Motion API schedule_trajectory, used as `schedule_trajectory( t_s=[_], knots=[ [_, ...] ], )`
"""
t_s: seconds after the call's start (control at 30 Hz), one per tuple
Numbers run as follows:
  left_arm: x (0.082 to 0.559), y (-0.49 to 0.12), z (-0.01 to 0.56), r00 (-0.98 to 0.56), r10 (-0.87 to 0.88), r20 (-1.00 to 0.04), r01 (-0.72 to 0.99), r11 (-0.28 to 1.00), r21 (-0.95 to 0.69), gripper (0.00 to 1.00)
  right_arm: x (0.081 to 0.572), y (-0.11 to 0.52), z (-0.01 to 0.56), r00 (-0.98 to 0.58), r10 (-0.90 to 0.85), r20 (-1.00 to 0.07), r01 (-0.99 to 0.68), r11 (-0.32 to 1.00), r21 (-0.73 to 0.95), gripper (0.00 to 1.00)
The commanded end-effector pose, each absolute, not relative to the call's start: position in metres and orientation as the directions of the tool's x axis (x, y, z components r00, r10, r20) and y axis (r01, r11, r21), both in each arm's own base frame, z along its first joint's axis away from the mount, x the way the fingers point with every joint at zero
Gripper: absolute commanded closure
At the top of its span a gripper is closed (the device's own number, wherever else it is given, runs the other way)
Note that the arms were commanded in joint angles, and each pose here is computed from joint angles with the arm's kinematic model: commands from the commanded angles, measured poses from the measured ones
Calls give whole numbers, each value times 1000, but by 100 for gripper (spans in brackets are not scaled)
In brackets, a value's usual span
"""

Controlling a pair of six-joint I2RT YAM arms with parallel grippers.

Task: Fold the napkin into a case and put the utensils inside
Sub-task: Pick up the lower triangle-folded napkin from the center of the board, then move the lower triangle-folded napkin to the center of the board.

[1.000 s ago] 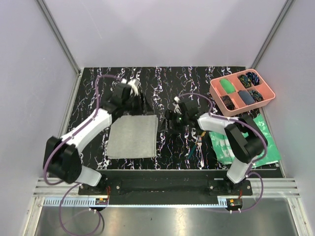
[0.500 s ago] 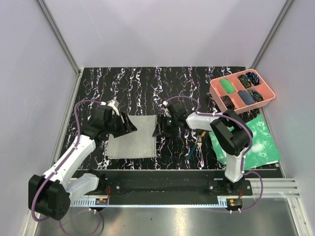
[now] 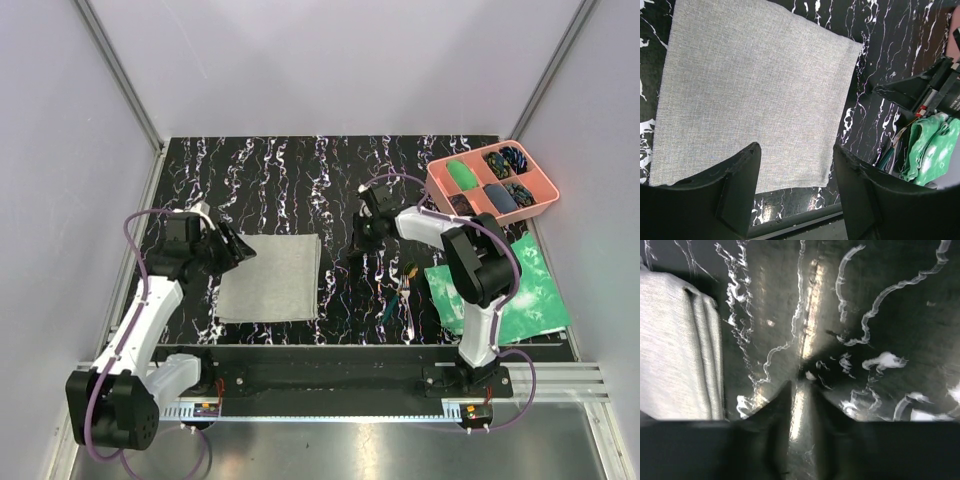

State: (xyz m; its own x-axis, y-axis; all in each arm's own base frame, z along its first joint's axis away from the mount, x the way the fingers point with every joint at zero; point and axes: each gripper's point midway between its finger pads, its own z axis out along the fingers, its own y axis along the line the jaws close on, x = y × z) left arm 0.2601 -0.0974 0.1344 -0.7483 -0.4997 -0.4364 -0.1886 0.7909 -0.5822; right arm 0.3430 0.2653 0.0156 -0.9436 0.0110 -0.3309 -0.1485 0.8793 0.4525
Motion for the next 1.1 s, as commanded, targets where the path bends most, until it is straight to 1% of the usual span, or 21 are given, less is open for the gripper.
schedule_trajectory(
  t_s=[0.0,0.03,0.07,0.13,0.17,0.2,0.27,0.37,0.47,0.57,0.6,0.67,0.7,0.73,0.77,0.8,0.83,0.87,0.97,1.03,1.07],
  knots=[
    [265,-101,155,-727,-489,-483,-110,776,-621,37,328,251,40,-940,-58,-336,-196,899,392,59],
    [264,-102,153,-737,-487,-470,-108,770,-628,37,325,263,45,-947,-10,-322,-168,868,468,51],
    [263,-103,152,-740,-486,-465,-107,768,-632,38,315,277,52,-958,-1,-286,-164,819,550,47],
    [261,-106,149,-749,-482,-454,-100,760,-642,38,306,302,62,-964,44,-261,-141,749,647,40],
    [260,-106,149,-750,-485,-450,-101,757,-646,38,299,312,65,-968,37,-249,-146,723,675,34],
    [259,-107,147,-751,-487,-446,-103,753,-649,38,287,326,65,-969,13,-249,-166,711,684,32],
    [257,-109,149,-752,-488,-444,-95,746,-659,38,283,337,62,-969,18,-248,-162,710,685,30],
    [255,-110,152,-751,-487,-445,-84,740,-667,38,274,353,52,-973,8,-232,-160,698,698,30],
    [254,-111,154,-749,-490,-445,-81,735,-673,39,269,362,33,-977,-5,-212,-151,722,675,31],
    [253,-112,156,-747,-493,-446,-79,732,-677,39,273,358,19,-976,11,-218,-135,755,642,38],
    [253,-112,157,-745,-494,-448,-77,730,-679,39,273,354,15,-975,12,-220,-130,771,623,45],
    [252,-112,159,-745,-490,-452,-70,731,-678,39,280,343,6,-971,6,-239,-139,800,583,51],
    [252,-112,160,-745,-489,-454,-67,732,-679,39,281,339,4,-971,0,-239,-141,805,576,57],
    [252,-112,161,-746,-486,-456,-64,733,-677,39,283,335,3,-970,-8,-244,-150,809,568,68],
    [252,-112,162,-744,-486,-459,-63,734,-676,39,287,329,3,-970,-1,-244,-142,814,563,75],
    [253,-112,163,-742,-487,-461,-61,733,-677,39,291,325,3,-967,-11,-253,-156,813,560,78],
    [253,-112,162,-743,-486,-459,-61,733,-678,39,293,322,5,-968,-16,-251,-161,809,565,91],
    [253,-112,162,-745,-487,-456,-64,732,-678,39,297,316,6,-968,-12,-249,-155,812,563,100],
    [254,-113,165,-744,-484,-461,-55,732,-679,39,309,296,11,-962,-18,-273,-164,835,525,100],
    [254,-113,165,-743,-482,-463,-54,734,-677,39,319,280,14,-950,-34,-309,-186,859,476,100],
    [254,-113,165,-745,-480,-462,-52,733,-678,39,322,270,16,-952,-41,-303,-180,876,446,100]
  ],
)
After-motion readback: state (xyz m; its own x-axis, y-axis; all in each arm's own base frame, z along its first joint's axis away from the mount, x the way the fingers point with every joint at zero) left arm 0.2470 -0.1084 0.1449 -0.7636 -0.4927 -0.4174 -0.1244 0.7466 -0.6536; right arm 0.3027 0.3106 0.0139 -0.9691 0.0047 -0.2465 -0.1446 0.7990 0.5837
